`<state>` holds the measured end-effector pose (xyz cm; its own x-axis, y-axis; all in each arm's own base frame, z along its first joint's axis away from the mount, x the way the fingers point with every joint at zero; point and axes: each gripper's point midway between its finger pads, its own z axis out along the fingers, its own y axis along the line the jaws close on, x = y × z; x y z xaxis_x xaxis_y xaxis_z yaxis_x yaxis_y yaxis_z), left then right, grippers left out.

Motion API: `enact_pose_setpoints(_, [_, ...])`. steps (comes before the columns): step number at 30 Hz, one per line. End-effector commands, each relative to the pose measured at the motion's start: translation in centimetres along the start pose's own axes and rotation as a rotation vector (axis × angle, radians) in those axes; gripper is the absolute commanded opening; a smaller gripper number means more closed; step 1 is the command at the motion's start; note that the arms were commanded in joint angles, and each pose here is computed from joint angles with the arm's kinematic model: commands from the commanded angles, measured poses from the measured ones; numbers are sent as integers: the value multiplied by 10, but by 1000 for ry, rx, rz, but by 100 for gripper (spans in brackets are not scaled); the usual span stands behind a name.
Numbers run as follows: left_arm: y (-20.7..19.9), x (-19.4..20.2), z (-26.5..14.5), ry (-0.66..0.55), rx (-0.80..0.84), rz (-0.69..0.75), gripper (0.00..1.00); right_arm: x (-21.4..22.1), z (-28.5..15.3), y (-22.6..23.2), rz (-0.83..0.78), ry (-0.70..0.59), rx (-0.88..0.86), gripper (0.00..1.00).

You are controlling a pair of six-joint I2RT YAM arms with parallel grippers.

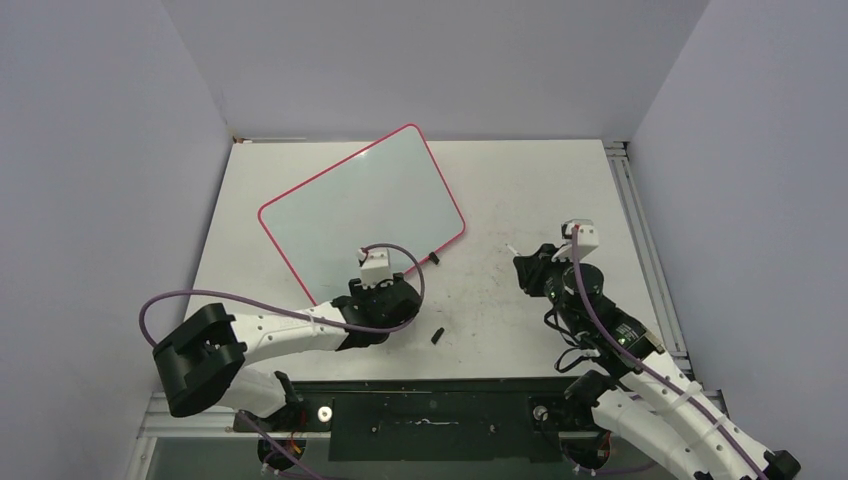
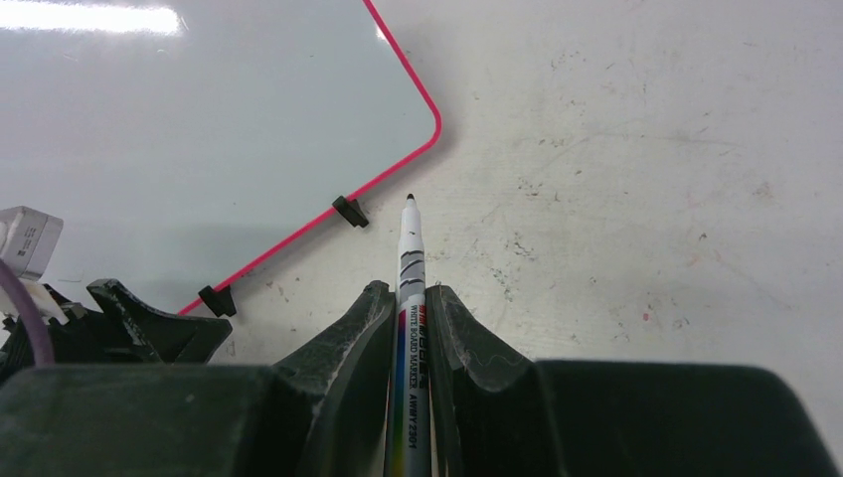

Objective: Write a sentence on the whiteboard
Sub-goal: Place the pen cap at the center of the board, then move the whiteboard stand to the center of the board.

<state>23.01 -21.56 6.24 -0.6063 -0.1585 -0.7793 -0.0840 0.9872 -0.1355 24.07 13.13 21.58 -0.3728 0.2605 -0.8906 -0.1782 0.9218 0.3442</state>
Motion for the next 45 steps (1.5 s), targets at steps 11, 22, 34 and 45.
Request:
enact_pose_setpoints(11, [6,5,35,26,-62,-88,57,-19,6,25,28,-43,-98,5])
enact_pose_setpoints(22, [10,3,45,23,-100,-69,46,-7,11,33,40,-9,-146,5])
enact_pose_setpoints(34, [13,-6,52,6,-131,-54,37,3,14,41,47,22,-190,5])
enact_pose_setpoints(45, [29,-5,53,-4,-168,-38,20,10,17,43,24,51,-202,5])
